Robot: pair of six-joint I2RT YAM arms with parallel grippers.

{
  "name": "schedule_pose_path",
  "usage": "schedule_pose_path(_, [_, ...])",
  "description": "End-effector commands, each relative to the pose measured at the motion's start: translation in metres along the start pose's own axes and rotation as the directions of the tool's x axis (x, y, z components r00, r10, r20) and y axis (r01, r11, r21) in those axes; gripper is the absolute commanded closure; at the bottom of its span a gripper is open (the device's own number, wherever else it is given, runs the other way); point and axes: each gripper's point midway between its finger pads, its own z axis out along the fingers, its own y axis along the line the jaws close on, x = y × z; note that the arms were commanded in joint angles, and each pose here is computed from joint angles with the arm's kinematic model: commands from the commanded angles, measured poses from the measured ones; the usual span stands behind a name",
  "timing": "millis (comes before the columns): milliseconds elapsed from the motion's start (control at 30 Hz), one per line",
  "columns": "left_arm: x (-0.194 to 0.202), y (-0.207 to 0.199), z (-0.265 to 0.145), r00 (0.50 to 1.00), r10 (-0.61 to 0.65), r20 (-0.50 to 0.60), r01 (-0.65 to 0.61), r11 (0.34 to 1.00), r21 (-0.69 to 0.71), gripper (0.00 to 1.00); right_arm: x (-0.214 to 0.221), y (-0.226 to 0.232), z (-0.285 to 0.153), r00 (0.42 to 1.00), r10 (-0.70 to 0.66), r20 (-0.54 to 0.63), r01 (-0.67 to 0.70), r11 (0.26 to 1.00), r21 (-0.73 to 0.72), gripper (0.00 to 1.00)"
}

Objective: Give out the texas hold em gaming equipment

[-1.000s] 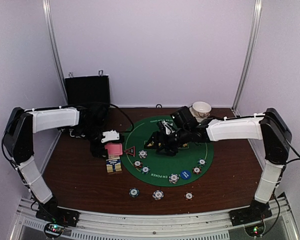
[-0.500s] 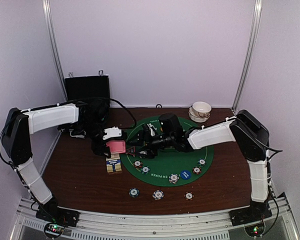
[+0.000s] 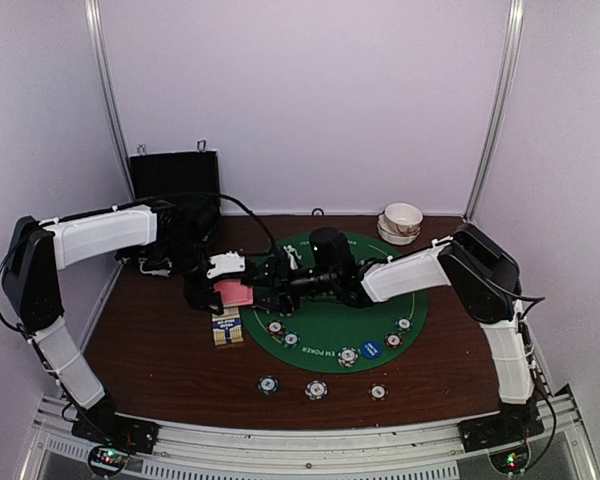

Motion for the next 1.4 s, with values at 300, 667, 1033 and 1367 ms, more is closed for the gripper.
schedule_pose_path(300, [-0.024, 0.001, -0.022, 0.997, 0.028, 0.069, -0.026, 0.999, -0.038, 1.00, 0.012, 0.018, 0.028, 0.998, -0.005, -0.062, -0.001, 0.995, -0.098, 0.36])
schedule_pose_path(667, [-0.028, -0.001, -0.021, 0.997, 0.039, 0.066, -0.037, 0.998, -0.041, 1.00, 0.012, 0.030, 0.031, 0.997, 0.000, -0.072, -0.010, 0.990, -0.141, 0.69])
schedule_pose_path(1033, [-0.036, 0.000, -0.034, 0.996, 0.019, 0.092, -0.013, 0.998, -0.058, 0.03, 0.017, 0.036, 0.027, 0.997, 0.006, -0.083, -0.021, 0.982, -0.190, 1.00])
schedule_pose_path(1367, [-0.056, -0.030, -0.053, 0.973, 0.048, 0.226, -0.063, 0.996, 0.063, 0.03, 0.020, 0.056, 0.014, 0.995, -0.018, -0.102, -0.009, 0.966, -0.259, 1.00])
